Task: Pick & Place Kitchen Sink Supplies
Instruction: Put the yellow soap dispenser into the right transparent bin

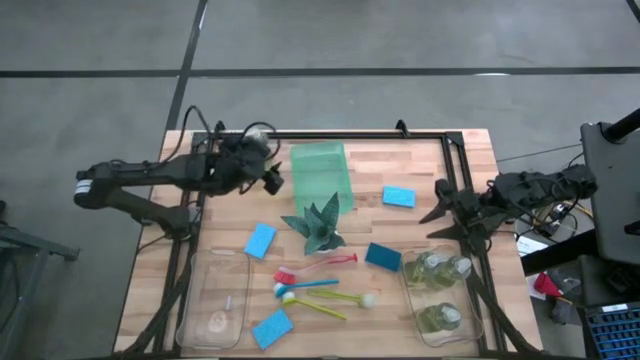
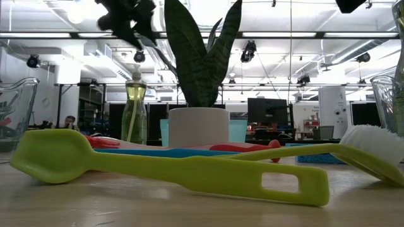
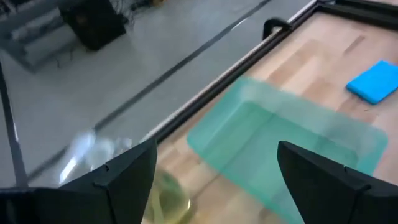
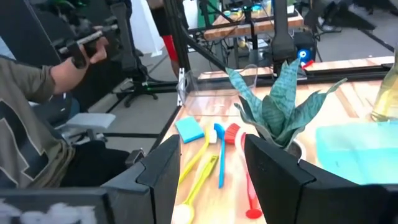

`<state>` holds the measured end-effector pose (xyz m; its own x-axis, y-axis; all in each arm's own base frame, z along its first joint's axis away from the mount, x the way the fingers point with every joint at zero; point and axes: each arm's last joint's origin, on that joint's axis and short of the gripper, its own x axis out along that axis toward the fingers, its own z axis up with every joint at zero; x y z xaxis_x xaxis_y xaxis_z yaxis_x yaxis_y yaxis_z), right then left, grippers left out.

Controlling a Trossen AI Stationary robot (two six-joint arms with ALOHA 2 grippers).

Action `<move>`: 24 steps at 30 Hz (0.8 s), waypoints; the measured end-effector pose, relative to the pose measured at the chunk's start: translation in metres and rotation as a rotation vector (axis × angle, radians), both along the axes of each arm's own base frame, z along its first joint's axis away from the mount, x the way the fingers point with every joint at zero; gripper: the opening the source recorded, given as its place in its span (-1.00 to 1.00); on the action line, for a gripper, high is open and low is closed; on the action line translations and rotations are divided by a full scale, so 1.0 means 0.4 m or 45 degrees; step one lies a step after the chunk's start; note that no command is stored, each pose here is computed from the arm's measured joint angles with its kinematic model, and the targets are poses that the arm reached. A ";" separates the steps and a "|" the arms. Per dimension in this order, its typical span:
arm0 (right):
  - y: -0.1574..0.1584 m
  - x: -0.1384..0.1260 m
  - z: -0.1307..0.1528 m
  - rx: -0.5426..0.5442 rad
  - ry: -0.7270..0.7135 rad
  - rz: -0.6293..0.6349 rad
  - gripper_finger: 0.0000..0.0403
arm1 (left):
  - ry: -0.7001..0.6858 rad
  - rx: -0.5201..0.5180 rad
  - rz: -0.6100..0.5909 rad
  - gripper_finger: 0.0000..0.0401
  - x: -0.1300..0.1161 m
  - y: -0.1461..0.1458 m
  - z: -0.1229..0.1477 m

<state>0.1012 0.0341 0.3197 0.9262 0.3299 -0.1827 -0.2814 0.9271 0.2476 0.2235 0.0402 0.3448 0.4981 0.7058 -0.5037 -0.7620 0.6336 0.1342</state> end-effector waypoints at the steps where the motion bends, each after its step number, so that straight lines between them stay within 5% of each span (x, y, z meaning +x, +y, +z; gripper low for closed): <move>1: 0.001 0.004 0.000 -0.005 0.001 0.001 -0.13 | -0.006 -0.016 0.016 0.62 -0.014 -0.001 -0.016; 10: 0.004 0.012 0.007 -0.037 -0.053 0.013 -0.16 | -0.169 0.004 0.225 0.62 -0.131 -0.005 -0.149; 24: 0.008 0.025 0.012 -0.043 -0.081 0.013 -0.24 | -0.367 0.073 0.243 0.62 -0.139 0.012 -0.250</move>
